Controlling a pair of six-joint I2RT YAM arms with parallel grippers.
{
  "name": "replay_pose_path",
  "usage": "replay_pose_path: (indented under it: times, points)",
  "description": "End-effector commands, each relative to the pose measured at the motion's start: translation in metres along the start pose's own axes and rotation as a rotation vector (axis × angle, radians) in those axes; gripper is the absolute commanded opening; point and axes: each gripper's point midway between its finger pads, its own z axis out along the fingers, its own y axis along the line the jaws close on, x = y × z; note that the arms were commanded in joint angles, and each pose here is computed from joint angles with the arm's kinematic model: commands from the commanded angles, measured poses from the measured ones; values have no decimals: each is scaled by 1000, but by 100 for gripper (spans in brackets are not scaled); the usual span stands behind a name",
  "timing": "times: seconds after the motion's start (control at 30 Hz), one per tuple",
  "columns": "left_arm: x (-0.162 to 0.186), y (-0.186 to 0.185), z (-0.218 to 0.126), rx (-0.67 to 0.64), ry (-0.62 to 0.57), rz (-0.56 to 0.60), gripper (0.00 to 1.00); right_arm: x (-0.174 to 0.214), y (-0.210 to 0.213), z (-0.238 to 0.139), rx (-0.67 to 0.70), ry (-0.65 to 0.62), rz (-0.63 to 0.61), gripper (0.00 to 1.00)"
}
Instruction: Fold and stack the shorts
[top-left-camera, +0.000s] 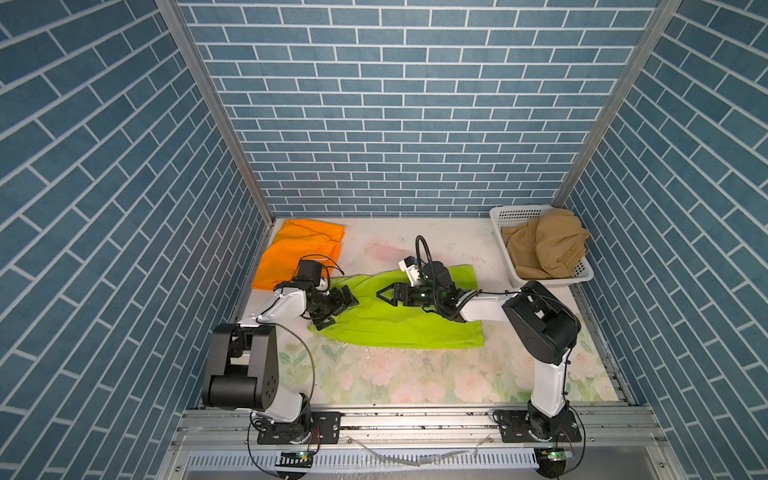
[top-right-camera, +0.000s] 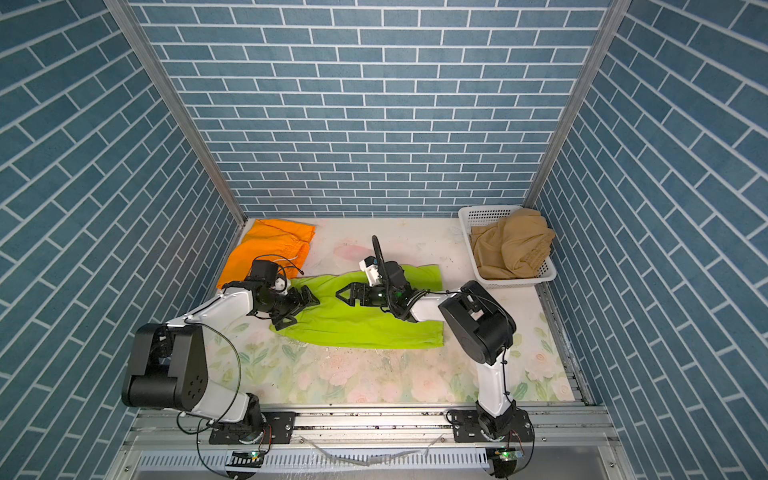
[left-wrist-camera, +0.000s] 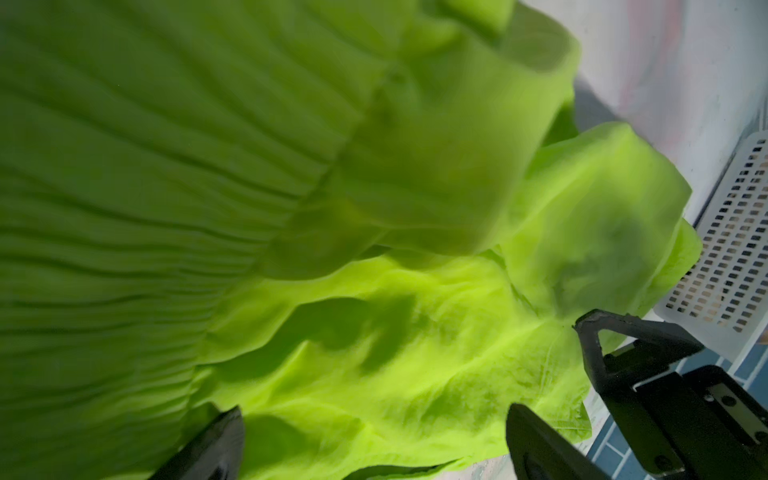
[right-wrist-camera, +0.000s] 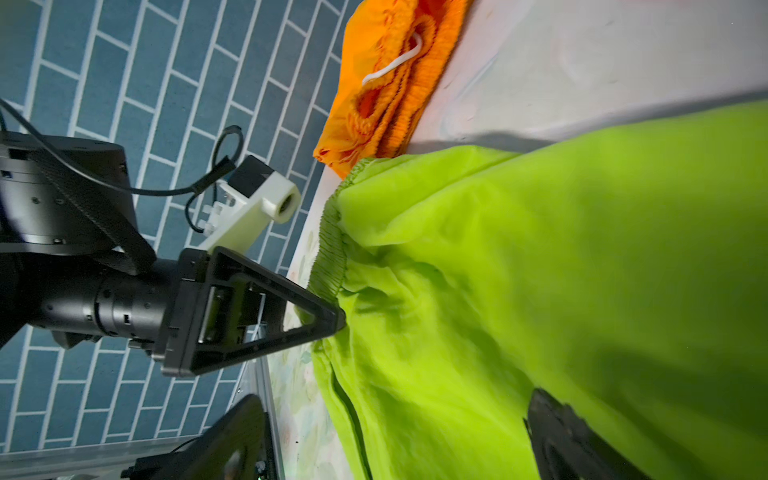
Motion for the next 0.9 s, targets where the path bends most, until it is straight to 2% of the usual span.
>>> replay_pose_path:
  times: [0.0, 0.23, 0.63, 0.73, 0.87]
  points:
    - [-7, -2, -7, 31, -34, -7, 100, -5, 4, 20, -54, -5, 32, 99]
    - [-1, 5, 0, 19, -10, -9, 100, 0, -38, 53, -3, 54, 65, 99]
    - [10, 22, 9, -15, 27, -8, 100, -66, -130, 66, 55, 1, 153, 99]
    - [10, 22, 10, -13, 29, -7, 100, -89, -133, 62, 57, -14, 142, 99]
    - [2, 7, 1, 18, 5, 25, 100, -132, -108, 38, 36, -78, 89, 99]
